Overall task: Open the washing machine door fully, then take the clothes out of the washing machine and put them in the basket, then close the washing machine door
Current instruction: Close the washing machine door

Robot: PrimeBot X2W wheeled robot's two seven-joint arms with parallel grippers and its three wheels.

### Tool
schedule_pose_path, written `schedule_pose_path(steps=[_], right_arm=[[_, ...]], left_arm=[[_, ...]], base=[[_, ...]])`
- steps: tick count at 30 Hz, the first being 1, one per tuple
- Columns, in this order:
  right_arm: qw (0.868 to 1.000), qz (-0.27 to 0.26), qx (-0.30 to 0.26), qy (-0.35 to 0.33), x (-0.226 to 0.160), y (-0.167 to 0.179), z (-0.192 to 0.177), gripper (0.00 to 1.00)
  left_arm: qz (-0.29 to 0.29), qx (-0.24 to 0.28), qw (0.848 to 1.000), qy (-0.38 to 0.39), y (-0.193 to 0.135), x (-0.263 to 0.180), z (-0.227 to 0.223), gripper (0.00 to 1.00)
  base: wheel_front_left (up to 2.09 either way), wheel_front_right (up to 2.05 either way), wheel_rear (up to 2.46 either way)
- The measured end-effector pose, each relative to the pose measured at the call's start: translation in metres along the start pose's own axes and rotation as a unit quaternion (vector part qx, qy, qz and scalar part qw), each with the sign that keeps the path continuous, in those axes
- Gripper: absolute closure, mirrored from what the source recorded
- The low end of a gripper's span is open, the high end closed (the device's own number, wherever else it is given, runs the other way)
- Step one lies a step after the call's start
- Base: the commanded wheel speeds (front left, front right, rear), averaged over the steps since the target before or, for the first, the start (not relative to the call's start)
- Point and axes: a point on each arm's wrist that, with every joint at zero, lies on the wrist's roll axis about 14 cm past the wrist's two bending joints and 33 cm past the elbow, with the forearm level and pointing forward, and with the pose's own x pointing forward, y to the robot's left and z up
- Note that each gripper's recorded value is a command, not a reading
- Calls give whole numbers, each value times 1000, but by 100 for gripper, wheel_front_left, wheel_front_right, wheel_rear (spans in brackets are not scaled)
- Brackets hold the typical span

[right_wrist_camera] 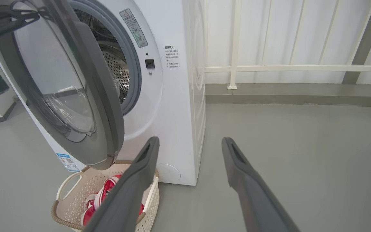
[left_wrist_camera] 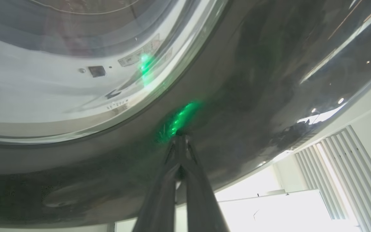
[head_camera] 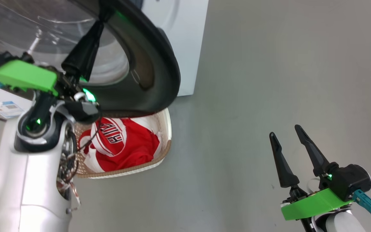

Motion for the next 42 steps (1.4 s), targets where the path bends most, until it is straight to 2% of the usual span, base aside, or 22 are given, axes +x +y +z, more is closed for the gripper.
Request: schedule_pose_path(steps=[24, 42], right_arm=[[999, -32, -11, 18, 11, -24, -13, 0], [998, -58, -13, 17, 2, -39, -9, 0]], left_arm=[[-10, -22, 1000, 2, 21, 66, 15, 100], [-14, -33, 999, -3, 28, 86, 16, 100]], base=[[0, 0, 0], [0, 0, 0]])
